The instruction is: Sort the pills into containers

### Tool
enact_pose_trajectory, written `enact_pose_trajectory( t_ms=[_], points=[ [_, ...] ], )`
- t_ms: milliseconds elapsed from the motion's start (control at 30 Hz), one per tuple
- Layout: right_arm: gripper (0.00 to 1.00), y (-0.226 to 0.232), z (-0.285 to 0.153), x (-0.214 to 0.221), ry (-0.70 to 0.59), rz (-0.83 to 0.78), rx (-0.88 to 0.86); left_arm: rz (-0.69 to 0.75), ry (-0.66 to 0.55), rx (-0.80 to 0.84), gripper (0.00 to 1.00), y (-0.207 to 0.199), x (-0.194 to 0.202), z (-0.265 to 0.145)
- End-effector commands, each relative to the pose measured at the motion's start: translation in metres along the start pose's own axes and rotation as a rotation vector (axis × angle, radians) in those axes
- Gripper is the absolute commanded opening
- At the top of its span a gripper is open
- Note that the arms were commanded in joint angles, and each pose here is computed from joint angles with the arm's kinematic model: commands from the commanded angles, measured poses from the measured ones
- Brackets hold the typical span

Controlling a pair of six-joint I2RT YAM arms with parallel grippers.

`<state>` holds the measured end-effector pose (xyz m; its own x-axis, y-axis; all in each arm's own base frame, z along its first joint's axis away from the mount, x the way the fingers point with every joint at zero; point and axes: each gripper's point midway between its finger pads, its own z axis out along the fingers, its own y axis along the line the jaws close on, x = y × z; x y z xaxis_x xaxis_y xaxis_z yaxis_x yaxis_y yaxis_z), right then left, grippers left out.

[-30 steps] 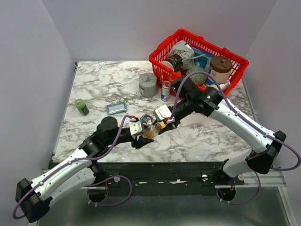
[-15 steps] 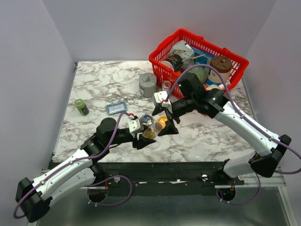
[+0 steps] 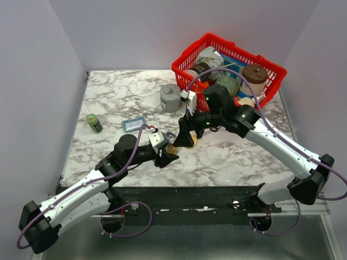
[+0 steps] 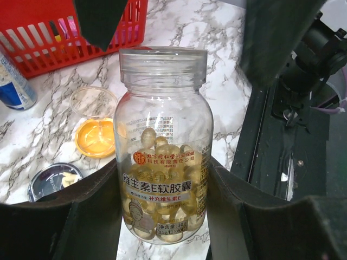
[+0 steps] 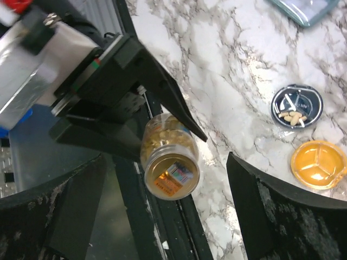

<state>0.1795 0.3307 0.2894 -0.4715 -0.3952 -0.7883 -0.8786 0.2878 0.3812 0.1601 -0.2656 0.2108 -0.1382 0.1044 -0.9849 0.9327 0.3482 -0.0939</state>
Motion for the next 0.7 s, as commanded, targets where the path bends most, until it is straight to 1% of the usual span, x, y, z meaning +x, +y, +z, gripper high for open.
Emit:
enact_pose_trajectory(
  t_ms=[0, 33, 67, 133, 233, 267, 433, 533, 567, 600, 633, 667],
  points=[
    [0.95, -0.016, 0.011, 0.001, 0.002, 0.101, 0.064, 0.019, -0.057, -0.036, 0.0, 0.006, -0.023, 0.002],
    [0.93, -0.014, 0.012, 0.002, 0.007, 0.102, 0.049, 0.02, -0.057, -0.039, 0.0, 0.006, -0.023, 0.002],
    [0.87, -0.012, 0.012, 0.002, 0.009, 0.102, 0.043, 0.019, -0.055, -0.043, 0.0, 0.007, -0.022, 0.002],
    [0.81, -0.012, 0.012, 0.003, 0.015, 0.1, 0.037, 0.024, -0.053, -0.047, 0.0, 0.008, -0.021, 0.002],
    [0.7, -0.012, 0.013, 0.007, 0.032, 0.097, 0.033, 0.03, -0.054, -0.057, 0.0, 0.01, -0.021, 0.002],
    [0.63, -0.012, 0.012, 0.006, 0.032, 0.087, 0.03, 0.032, -0.054, -0.058, 0.0, 0.01, -0.022, 0.002],
    [0.47, -0.002, 0.011, 0.003, 0.043, 0.07, -0.018, 0.038, -0.046, -0.068, 0.0, 0.012, -0.02, 0.001],
    [0.3, 0.005, 0.012, 0.0, 0.048, 0.049, -0.074, 0.046, -0.041, -0.071, 0.0, 0.013, -0.019, 0.0],
    [0.22, 0.007, 0.013, -0.002, 0.048, 0.02, -0.094, 0.052, -0.032, -0.072, 0.0, 0.013, -0.017, 0.0],
    [0.19, 0.011, 0.013, -0.003, 0.051, -0.007, -0.124, 0.069, -0.028, -0.069, 0.0, 0.013, -0.016, -0.001],
    [0.17, 0.023, 0.011, -0.005, 0.065, -0.024, -0.201, 0.076, -0.024, -0.061, 0.0, 0.012, -0.015, -0.002],
    [0.1, 0.026, 0.01, -0.006, 0.062, -0.154, -0.255, 0.096, -0.012, -0.054, 0.0, 0.011, -0.012, -0.003]
  ],
)
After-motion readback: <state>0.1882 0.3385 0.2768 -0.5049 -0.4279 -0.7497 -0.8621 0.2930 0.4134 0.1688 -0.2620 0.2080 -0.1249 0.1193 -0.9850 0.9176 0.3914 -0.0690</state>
